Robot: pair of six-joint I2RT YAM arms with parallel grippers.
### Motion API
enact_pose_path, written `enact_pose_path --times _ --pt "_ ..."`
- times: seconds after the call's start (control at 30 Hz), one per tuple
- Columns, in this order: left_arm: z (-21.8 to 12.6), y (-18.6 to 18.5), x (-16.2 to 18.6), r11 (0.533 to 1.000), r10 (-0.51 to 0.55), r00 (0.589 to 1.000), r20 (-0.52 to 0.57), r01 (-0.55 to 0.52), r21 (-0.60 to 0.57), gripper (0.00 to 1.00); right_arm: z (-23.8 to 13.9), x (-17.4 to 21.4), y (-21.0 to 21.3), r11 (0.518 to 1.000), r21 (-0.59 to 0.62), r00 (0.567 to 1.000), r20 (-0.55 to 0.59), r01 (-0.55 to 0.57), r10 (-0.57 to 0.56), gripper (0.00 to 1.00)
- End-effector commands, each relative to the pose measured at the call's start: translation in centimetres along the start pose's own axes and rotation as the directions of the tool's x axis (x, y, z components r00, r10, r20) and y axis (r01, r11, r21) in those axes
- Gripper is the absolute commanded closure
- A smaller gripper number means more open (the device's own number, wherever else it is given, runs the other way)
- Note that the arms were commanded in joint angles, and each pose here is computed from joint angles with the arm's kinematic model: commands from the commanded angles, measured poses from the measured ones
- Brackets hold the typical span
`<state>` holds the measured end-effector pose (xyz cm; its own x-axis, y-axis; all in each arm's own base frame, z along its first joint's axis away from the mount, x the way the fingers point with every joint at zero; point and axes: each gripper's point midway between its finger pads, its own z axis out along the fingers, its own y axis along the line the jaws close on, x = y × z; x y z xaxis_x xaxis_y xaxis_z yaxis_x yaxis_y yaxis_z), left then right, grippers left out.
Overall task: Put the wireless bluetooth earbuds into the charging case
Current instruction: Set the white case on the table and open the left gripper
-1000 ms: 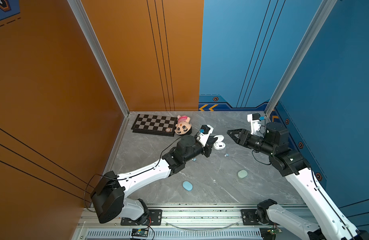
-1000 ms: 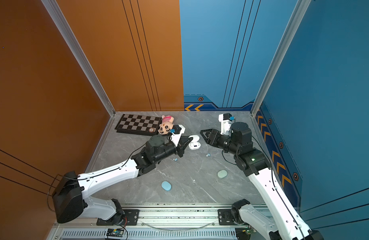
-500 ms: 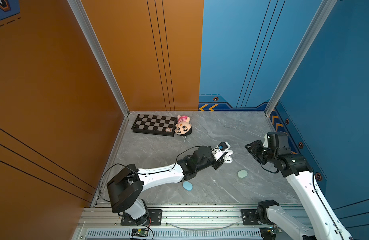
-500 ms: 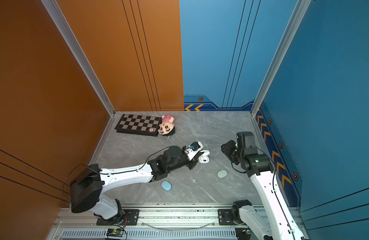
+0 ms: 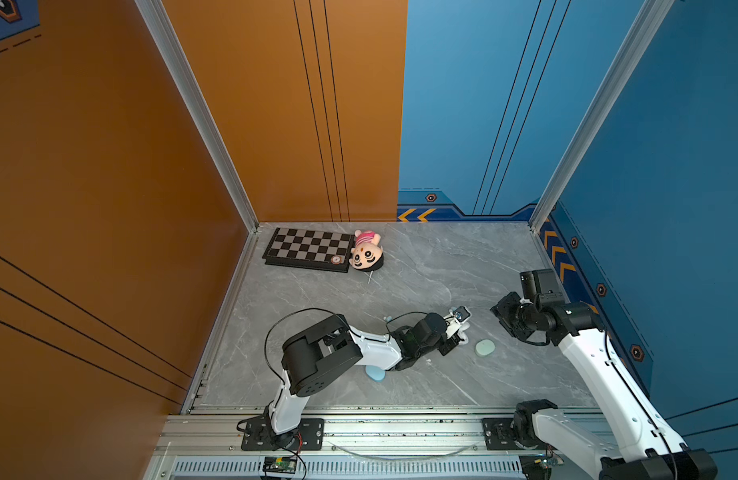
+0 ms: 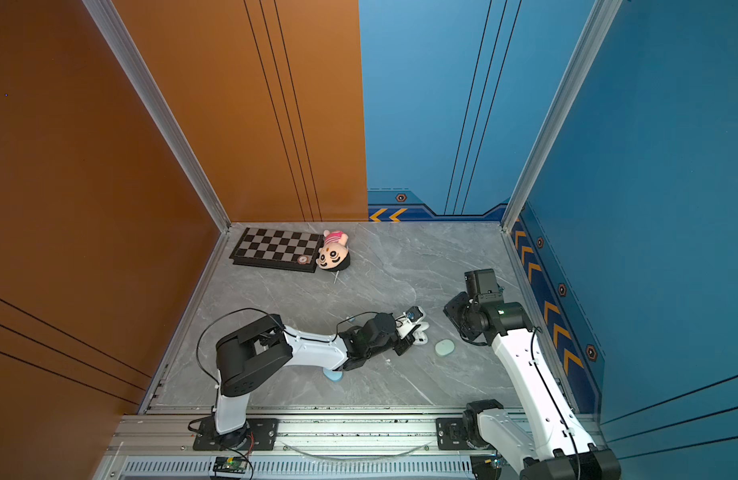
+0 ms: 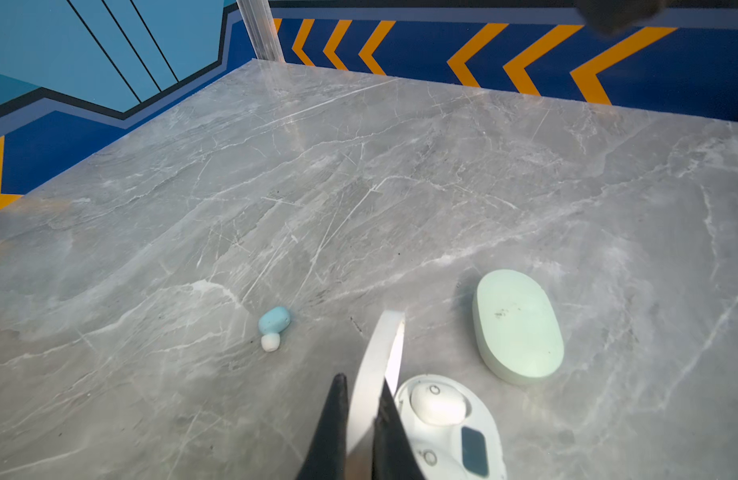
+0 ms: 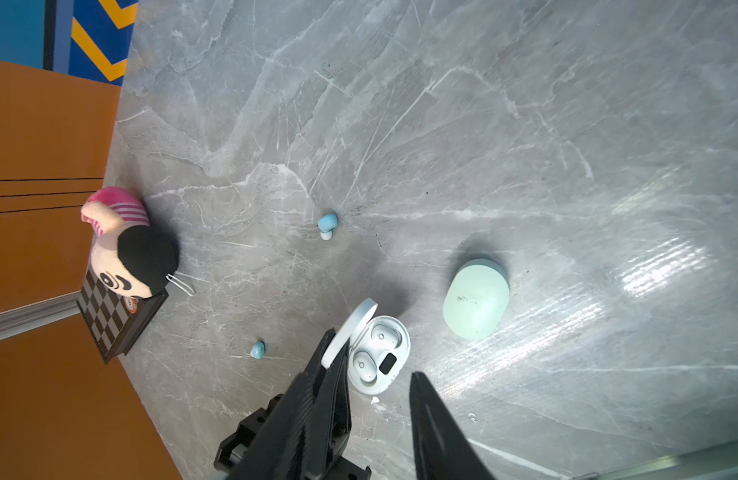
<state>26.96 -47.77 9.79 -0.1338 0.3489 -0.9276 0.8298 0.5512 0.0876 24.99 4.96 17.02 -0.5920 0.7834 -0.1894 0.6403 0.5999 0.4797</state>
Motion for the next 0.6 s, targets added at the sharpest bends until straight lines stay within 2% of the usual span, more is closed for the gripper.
enact_pose_path --times 0.0,0.2,0.57 --pt "0.7 0.4 -1.6 0.997 -0.064 0.995 0.072 0.067 -0.032 1.00 0.6 0.1 -1.6 0.997 0.070 1.000 -0.001 -0.020 0.020 0.58" --pt "1.7 1.0 0.1 0.991 -0.105 0.993 0.043 0.108 -0.077 1.00 1.0 0.2 -1.9 0.996 0.086 1.000 -0.010 -0.014 0.015 0.58" --pt "2.1 2.3 1.9 0.981 -0.104 0.994 0.015 0.105 -0.161 1.00 1.4 0.4 -2.3 0.995 0.098 1.000 -0.025 -0.012 0.014 0.57"
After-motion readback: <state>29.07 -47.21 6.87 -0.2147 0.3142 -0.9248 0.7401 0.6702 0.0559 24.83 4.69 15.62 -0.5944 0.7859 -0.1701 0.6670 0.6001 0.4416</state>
